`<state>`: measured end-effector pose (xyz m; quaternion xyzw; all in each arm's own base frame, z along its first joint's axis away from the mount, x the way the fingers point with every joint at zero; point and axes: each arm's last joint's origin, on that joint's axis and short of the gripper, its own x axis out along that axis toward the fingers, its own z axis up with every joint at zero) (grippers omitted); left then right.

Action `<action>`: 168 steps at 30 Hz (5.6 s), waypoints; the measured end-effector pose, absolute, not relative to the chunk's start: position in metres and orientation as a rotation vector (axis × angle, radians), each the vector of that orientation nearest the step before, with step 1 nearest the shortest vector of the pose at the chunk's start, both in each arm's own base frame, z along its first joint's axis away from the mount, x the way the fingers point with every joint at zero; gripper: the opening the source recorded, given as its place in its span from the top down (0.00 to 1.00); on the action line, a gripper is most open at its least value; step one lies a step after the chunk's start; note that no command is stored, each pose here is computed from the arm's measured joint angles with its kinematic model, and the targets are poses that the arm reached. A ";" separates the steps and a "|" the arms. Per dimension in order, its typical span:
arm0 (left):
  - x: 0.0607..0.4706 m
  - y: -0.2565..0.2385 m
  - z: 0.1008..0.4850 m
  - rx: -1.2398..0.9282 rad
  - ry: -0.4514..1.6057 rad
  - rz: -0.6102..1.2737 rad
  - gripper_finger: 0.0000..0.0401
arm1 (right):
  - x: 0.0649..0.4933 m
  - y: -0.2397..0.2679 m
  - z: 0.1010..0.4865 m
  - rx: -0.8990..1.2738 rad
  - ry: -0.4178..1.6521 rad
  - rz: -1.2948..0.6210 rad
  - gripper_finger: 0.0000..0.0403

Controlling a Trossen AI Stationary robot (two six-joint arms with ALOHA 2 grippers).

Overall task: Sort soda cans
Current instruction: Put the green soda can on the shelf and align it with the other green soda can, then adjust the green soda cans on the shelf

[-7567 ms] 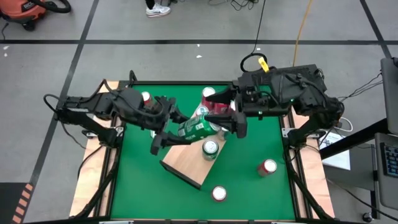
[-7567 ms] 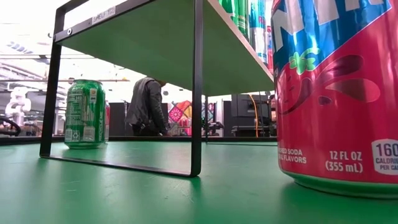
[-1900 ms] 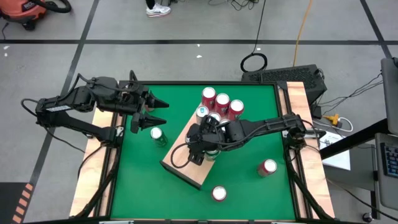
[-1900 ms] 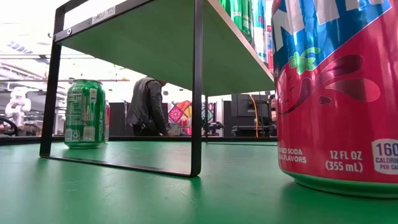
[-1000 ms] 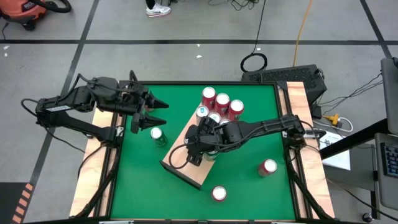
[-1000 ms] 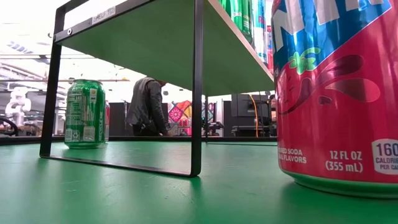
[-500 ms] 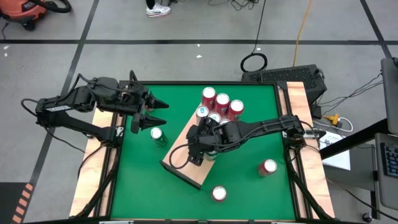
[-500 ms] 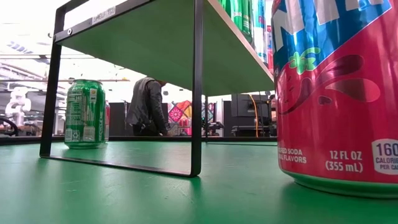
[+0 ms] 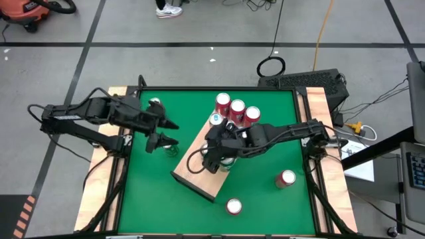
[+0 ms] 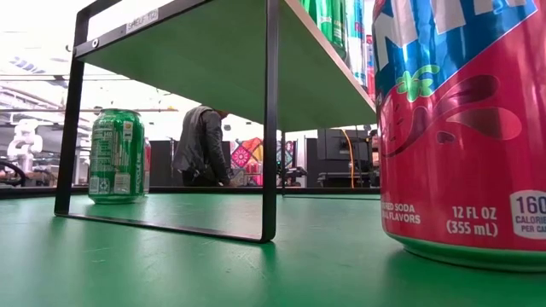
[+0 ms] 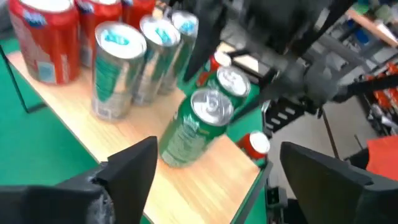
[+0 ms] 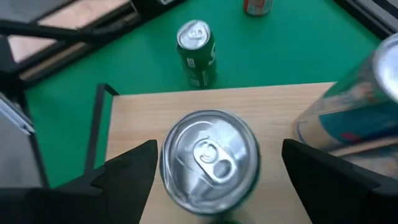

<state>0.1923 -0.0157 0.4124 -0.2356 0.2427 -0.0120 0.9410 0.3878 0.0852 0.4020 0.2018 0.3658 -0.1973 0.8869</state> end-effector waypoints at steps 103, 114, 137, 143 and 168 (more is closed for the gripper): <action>0.221 -0.027 0.364 -0.181 0.792 0.120 0.99 | 0.251 0.138 0.464 0.554 0.838 -0.335 0.38; 0.192 -0.023 0.365 -0.198 0.894 0.154 0.99 | 0.263 0.163 0.425 0.450 0.917 -0.370 0.69; 0.192 -0.023 0.365 -0.262 0.891 0.200 0.99 | 0.300 0.136 0.380 0.321 1.040 -0.326 1.00; 0.192 -0.023 0.365 -0.277 0.887 0.207 0.99 | 0.305 0.129 0.381 0.319 1.021 -0.327 1.00; 0.193 -0.022 0.365 -0.277 0.883 0.209 0.99 | 0.314 0.122 0.381 0.328 1.004 -0.295 1.00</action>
